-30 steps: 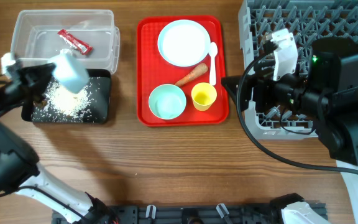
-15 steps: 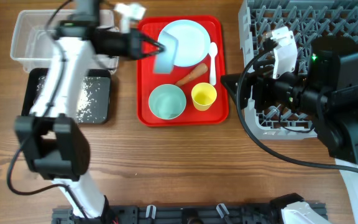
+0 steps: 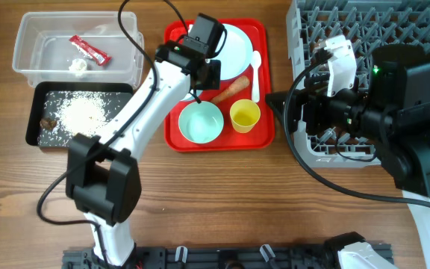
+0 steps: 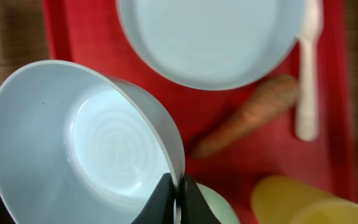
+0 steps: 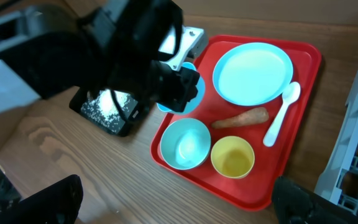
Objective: Sort waste into correct bins and load items into the dishwasher rack
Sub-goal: 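Set the emptied rice bowl back on the red tray, then grasp the yellow cup rim with the left gripper, then lift the yellow cup and pass it toward the right gripper, then close the right gripper on the yellow cup and open the left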
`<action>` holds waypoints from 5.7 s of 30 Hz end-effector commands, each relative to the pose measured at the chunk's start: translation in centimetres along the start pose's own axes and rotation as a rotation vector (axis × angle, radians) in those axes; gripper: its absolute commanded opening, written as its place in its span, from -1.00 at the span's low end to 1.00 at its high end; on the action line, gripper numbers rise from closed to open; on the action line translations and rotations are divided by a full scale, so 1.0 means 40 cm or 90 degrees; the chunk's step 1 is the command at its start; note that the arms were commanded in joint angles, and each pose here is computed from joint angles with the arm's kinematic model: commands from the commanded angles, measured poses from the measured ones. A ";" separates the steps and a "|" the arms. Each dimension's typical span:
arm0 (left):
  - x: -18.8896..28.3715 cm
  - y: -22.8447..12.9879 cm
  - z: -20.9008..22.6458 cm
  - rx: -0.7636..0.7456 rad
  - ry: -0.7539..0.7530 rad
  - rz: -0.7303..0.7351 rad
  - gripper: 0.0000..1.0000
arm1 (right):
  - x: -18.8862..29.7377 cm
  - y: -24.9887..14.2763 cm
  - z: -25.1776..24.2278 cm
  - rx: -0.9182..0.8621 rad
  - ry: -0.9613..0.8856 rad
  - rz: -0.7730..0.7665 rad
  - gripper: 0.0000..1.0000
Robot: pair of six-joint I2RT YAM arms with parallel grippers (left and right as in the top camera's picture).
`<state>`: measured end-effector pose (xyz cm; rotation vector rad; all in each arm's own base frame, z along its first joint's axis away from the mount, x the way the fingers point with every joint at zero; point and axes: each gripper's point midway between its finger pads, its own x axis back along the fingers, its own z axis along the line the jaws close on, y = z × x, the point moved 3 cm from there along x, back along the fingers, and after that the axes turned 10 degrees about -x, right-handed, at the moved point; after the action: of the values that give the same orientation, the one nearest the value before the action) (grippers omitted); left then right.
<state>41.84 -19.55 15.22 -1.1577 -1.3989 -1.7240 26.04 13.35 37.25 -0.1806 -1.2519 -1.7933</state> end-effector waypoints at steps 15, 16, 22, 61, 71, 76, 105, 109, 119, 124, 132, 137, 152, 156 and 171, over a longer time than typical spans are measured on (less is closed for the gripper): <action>-0.114 -0.057 -0.014 0.016 0.023 0.067 -0.84 | 0.004 0.000 0.006 -0.008 0.001 0.006 0.97; -0.115 -0.058 -0.014 0.016 0.023 0.069 -0.79 | 0.004 -0.002 0.006 -0.008 0.001 0.008 0.97; -0.115 -0.061 -0.019 0.016 0.014 0.074 -0.03 | 0.004 -0.002 0.016 -0.009 0.019 0.010 1.00; -0.045 -0.136 -0.203 -0.112 -0.158 0.128 0.18 | -0.021 0.001 -0.032 -0.033 -0.050 0.015 1.00; -0.088 -0.137 -0.215 -0.110 -0.166 0.126 -0.35 | -0.023 0.001 -0.033 -0.034 -0.050 0.016 0.99; -0.092 -0.136 -0.222 -0.109 -0.170 0.124 -0.59 | -0.023 0.002 -0.035 -0.034 -0.053 0.015 0.99; 0.280 0.051 0.021 0.154 -0.901 0.005 -0.92 | -0.037 0.091 0.055 0.041 0.096 -0.063 0.99; 0.334 0.056 0.063 0.152 -0.989 -0.030 -0.92 | -0.081 0.111 0.089 0.085 0.189 -0.051 0.99; 0.349 0.053 0.059 0.146 -0.990 -0.032 -0.92 | -0.224 0.110 0.105 0.122 0.367 0.022 0.99; 0.350 0.053 0.056 0.145 -0.991 -0.031 -0.92 | -0.274 0.104 0.083 0.118 0.372 0.040 0.99; 0.353 0.049 0.032 0.137 -0.997 -0.018 -0.92 | -0.314 0.106 0.064 0.113 0.370 0.045 0.95; 0.356 0.045 0.012 0.130 -1.002 -0.008 -0.92 | -0.346 0.094 0.051 0.099 0.381 0.065 0.86; 0.357 0.043 0.006 0.141 -1.004 0.010 -0.92 | -0.351 0.099 0.062 0.112 0.420 0.062 0.29; 0.357 0.043 0.006 0.141 -1.004 0.010 -0.92 | -0.347 0.097 0.067 0.111 0.432 0.065 0.19; 0.356 0.046 0.010 0.138 -1.003 0.004 -0.04 | -0.299 0.133 0.004 0.044 0.395 0.048 0.18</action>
<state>38.29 -18.89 27.31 -2.4703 -2.1982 -0.2877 36.49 22.25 32.52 0.3456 -0.8585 -1.5128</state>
